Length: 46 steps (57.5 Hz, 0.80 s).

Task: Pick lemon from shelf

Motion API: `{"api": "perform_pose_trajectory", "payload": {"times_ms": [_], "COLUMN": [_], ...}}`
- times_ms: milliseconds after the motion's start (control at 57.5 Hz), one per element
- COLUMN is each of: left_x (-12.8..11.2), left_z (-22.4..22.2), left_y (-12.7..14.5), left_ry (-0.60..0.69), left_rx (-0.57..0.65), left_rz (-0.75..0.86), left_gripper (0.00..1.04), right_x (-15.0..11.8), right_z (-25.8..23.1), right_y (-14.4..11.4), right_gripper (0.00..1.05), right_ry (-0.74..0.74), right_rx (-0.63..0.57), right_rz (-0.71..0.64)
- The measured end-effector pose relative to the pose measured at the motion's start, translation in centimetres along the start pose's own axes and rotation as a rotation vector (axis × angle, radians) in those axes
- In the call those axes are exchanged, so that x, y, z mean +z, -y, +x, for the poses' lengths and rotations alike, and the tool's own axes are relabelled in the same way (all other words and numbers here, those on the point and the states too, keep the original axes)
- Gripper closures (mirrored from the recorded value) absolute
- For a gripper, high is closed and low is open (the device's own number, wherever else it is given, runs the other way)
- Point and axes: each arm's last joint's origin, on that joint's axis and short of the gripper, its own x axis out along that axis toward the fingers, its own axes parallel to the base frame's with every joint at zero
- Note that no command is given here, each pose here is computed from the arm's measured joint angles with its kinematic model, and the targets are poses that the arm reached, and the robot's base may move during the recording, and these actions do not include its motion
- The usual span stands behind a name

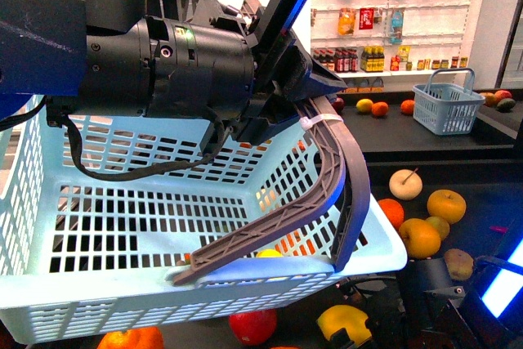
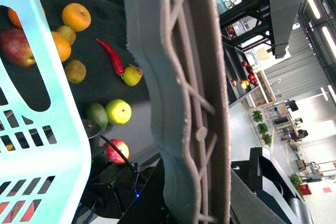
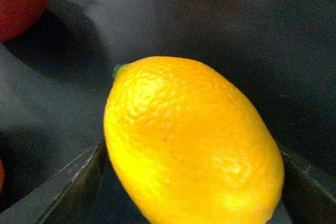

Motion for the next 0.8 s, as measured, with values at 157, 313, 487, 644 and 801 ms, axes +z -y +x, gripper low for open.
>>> {"api": "perform_pose_trajectory", "payload": {"times_ms": [157,313,487,644,801], "left_x": [0.0,0.0,0.0,0.0,0.0], "left_z": [0.0,0.0,0.0,0.0,0.0], "left_y": [0.0,0.0,0.0,0.0,0.0], "left_ry": [0.0,0.001,0.0,0.0,0.0], "left_rx": [0.0,0.0,0.0,0.0,0.0], "left_rz": [0.0,0.0,0.0,0.0,0.0], "left_gripper": [0.95,0.95,0.95,0.95,0.95], "right_x": [0.1,0.1,-0.1,0.7,2.0], "right_z": [0.0,0.0,-0.8,-3.1,-6.1], "right_y": [0.0,0.0,0.5,2.1,4.8], "right_gripper": [0.28,0.31,0.32,0.32,0.32], "right_ry": [0.003,0.009,0.008,0.017,0.024], "right_rx": [-0.001,-0.011,-0.072,-0.189,-0.387], "right_rz": [-0.004,-0.006,0.002,0.024,0.063]}}
